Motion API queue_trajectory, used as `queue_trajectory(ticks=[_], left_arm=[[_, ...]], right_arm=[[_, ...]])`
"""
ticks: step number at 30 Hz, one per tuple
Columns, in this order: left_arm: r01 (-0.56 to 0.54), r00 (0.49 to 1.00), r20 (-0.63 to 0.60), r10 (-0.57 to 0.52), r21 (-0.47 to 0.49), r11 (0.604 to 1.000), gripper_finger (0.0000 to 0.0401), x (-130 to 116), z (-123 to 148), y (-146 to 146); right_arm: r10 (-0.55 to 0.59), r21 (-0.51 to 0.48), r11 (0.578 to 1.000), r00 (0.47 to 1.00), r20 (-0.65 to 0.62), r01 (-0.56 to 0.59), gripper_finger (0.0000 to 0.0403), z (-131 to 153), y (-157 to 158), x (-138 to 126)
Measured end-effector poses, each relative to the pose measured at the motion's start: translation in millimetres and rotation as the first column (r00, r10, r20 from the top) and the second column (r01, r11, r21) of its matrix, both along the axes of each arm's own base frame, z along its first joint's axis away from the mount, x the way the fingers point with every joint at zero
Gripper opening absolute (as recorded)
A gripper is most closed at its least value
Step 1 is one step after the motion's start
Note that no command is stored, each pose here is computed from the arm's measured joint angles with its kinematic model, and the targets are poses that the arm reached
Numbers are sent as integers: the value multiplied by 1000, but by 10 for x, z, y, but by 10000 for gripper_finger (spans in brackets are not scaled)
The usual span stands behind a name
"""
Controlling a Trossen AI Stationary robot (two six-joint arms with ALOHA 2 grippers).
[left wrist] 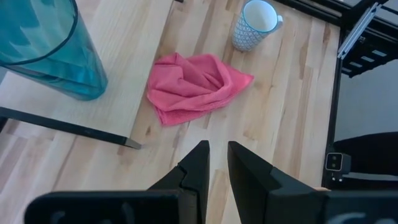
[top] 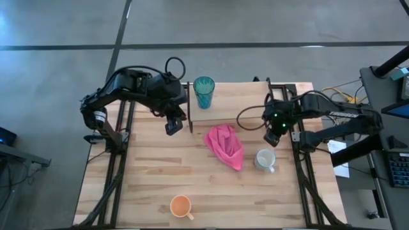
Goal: Stack small to large cups/mugs on shelf
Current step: Put the gray and white patterned cup on the shelf
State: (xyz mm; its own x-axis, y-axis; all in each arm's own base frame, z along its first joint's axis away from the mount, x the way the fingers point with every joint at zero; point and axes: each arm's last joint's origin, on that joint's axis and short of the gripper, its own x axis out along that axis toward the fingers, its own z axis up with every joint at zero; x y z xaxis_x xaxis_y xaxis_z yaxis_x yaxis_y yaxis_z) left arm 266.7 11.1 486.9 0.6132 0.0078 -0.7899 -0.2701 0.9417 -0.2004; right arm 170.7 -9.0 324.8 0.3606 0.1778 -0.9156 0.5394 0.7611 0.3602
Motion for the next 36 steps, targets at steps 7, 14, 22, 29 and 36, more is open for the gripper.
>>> queue_trajectory(ticks=[7, 14, 22, 29, 36], left_arm=[[18, 1000, -10, -18, 14, 1000, 44, 28, -22, 1], [50, 999, -11, -49, 37, 998, 44, 28, -22, -2], [74, 997, -12, -74, 56, 996, 44, 28, -22, -1], [92, 996, -13, -92, 69, 993, 44, 28, -22, -1], [91, 996, -14, -91, 70, 993, 44, 28, -22, 1]], right_arm=[[4, 21, 1000, 995, -97, -2, 94, -108, 72, 87], [4, 25, 1000, 976, -219, 1, 123, -274, 69, 184], [16, 27, 1000, 958, -287, -8, 129, -411, 69, 260], [30, 57, 998, 943, -331, -12, 128, -521, 80, 262], [50, 68, 997, 934, -353, -28, 129, -592, 103, 239]])
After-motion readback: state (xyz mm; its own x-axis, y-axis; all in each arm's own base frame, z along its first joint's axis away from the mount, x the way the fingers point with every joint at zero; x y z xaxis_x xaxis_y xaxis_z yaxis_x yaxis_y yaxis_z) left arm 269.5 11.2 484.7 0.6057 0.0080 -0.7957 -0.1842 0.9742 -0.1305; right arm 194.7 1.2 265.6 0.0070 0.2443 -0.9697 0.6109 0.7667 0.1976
